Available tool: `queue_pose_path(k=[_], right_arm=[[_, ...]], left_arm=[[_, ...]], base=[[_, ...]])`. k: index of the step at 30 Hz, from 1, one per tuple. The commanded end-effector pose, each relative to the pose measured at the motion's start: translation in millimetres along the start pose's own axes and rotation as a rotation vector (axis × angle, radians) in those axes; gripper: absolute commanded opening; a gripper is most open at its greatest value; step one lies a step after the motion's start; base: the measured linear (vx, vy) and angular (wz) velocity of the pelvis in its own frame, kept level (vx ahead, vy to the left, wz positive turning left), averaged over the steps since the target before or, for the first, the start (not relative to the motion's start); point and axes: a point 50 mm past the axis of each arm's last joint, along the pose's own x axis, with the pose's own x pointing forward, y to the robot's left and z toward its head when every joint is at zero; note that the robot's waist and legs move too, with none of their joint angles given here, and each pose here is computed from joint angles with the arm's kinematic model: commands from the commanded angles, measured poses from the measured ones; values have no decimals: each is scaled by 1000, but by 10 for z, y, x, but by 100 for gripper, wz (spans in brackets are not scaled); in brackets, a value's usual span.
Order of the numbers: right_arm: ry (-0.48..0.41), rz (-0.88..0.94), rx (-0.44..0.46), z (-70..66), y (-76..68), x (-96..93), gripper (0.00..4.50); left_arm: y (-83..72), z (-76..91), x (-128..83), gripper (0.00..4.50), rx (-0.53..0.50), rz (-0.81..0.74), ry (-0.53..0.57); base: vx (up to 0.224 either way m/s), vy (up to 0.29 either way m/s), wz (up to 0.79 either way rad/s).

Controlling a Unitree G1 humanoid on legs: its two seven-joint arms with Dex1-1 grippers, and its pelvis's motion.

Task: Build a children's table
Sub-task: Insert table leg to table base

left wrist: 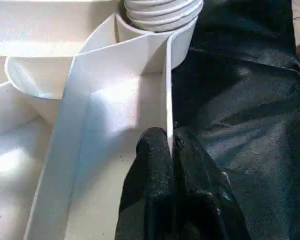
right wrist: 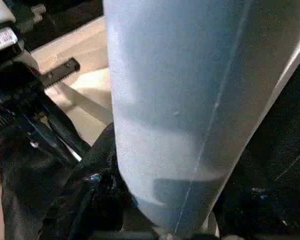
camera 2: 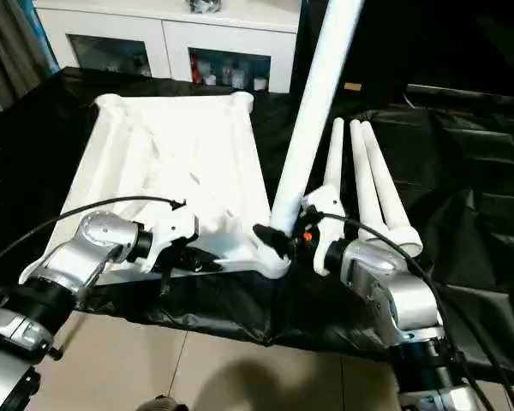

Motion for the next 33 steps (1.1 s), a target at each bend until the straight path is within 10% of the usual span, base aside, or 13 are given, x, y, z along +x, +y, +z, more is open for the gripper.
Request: queue_pose_path(k=[1,24,33], right_arm=[[52,5,-9,-90,-18,16,191],[-68,-129,244,-538,-127,-97,191],[-127,-186,169,-593,-52,-124,191]], left_arm=[[-26,94,19,0,22,-28,-51],[-18,121,28,0,-6,28,-71],[10,119,52,0,-7,58,-74]], base=[[0,0,0],[0,0,0],[0,0,0]])
